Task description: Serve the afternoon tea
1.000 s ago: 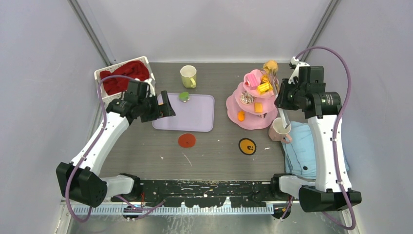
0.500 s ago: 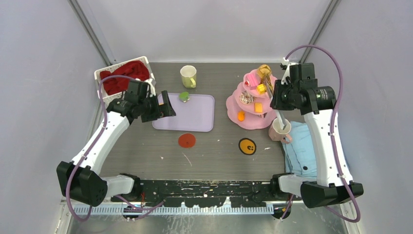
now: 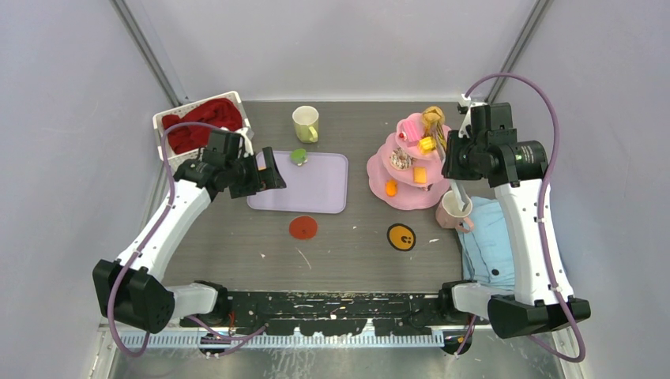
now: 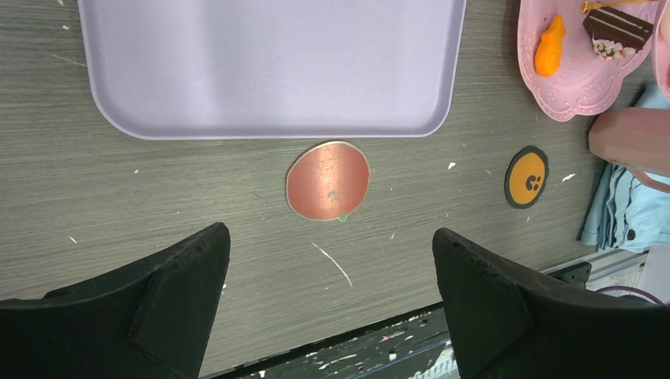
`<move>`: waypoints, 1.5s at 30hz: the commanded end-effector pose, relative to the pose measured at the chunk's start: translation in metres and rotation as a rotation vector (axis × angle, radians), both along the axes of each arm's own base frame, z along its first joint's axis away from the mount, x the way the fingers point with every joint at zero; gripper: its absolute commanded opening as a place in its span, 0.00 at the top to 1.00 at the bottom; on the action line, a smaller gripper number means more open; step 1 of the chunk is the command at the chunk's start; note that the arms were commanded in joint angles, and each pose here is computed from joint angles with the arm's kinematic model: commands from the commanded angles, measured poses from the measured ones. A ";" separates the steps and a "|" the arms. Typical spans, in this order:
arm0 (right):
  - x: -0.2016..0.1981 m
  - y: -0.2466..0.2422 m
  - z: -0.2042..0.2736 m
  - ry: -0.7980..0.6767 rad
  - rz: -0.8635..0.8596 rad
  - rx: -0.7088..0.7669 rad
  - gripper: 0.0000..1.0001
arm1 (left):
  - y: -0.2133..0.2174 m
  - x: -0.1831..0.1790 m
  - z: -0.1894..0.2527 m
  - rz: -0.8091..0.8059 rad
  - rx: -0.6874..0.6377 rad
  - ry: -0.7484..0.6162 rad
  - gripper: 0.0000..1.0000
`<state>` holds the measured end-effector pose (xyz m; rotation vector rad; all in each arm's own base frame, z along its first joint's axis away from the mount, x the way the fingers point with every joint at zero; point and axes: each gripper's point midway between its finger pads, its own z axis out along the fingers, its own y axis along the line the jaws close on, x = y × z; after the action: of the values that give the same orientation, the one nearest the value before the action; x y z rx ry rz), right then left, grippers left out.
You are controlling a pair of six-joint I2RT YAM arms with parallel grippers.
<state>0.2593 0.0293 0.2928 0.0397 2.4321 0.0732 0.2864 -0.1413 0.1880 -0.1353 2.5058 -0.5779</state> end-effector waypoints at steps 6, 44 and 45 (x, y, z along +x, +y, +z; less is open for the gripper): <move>0.005 0.000 0.029 -0.114 0.001 0.000 0.57 | -0.007 0.014 0.024 -0.015 -0.036 -0.093 0.01; -0.073 0.004 0.179 -0.733 0.073 0.106 0.91 | -0.007 0.013 0.027 -0.012 -0.040 -0.082 0.02; -0.075 0.018 0.176 -0.733 0.152 0.135 0.92 | -0.007 0.013 0.026 -0.010 -0.038 -0.081 0.02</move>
<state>0.1839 0.0115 0.4446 0.1050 1.8249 0.1083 0.2918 -0.1467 0.1957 -0.1230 2.4876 -0.6102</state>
